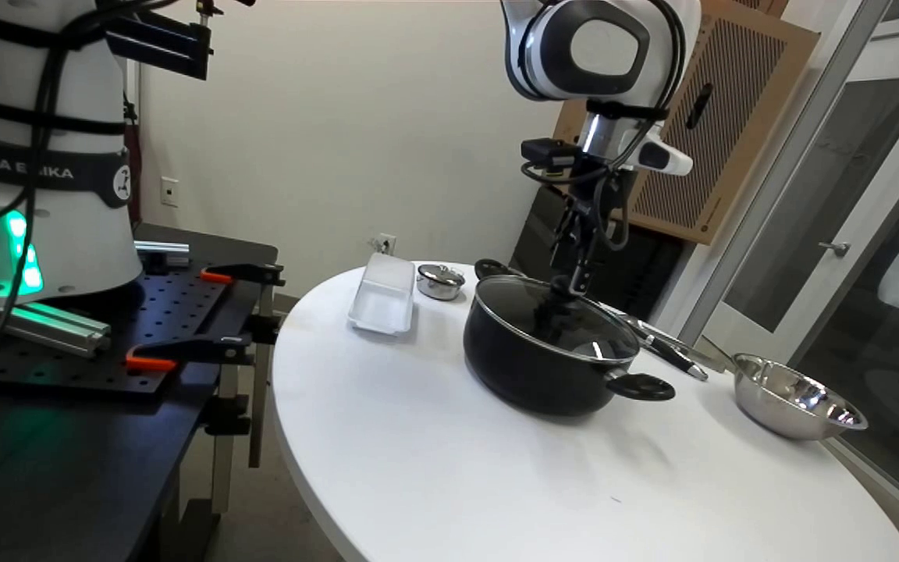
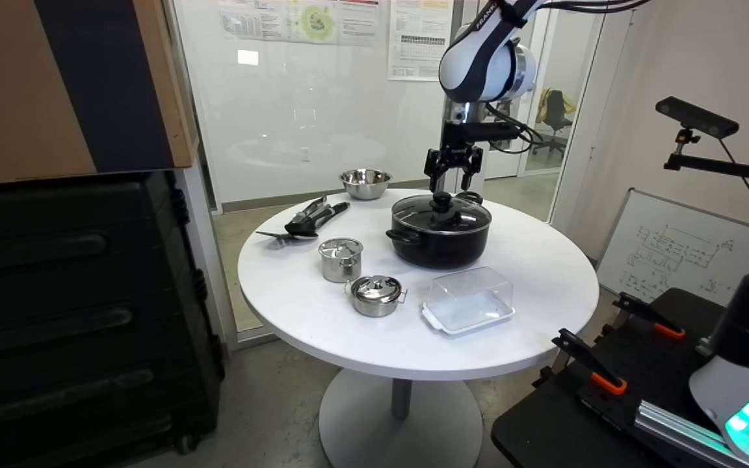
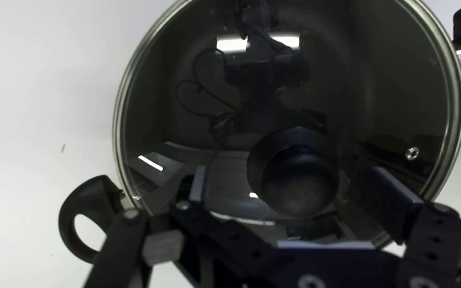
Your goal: Take the lid off the black pot
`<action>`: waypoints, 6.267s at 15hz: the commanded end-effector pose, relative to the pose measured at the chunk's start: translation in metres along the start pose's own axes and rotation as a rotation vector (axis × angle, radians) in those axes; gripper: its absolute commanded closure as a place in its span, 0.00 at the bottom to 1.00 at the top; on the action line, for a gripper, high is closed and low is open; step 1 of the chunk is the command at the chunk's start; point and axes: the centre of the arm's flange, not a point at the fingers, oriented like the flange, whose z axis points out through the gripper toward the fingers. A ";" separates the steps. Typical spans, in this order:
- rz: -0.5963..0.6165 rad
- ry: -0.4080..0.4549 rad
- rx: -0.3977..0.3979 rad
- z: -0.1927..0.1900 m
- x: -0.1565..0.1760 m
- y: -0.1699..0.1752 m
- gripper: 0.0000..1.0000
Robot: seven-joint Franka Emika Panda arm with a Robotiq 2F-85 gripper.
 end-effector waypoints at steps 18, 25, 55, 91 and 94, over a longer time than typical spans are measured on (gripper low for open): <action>0.021 0.013 -0.054 0.021 0.030 -0.022 0.75; 0.054 0.011 -0.046 0.013 0.028 -0.023 0.75; 0.194 -0.133 -0.231 -0.031 -0.134 0.149 0.75; 0.249 -0.107 -0.353 0.091 -0.086 0.120 0.05; 0.257 -0.099 -0.354 0.087 -0.083 0.121 0.00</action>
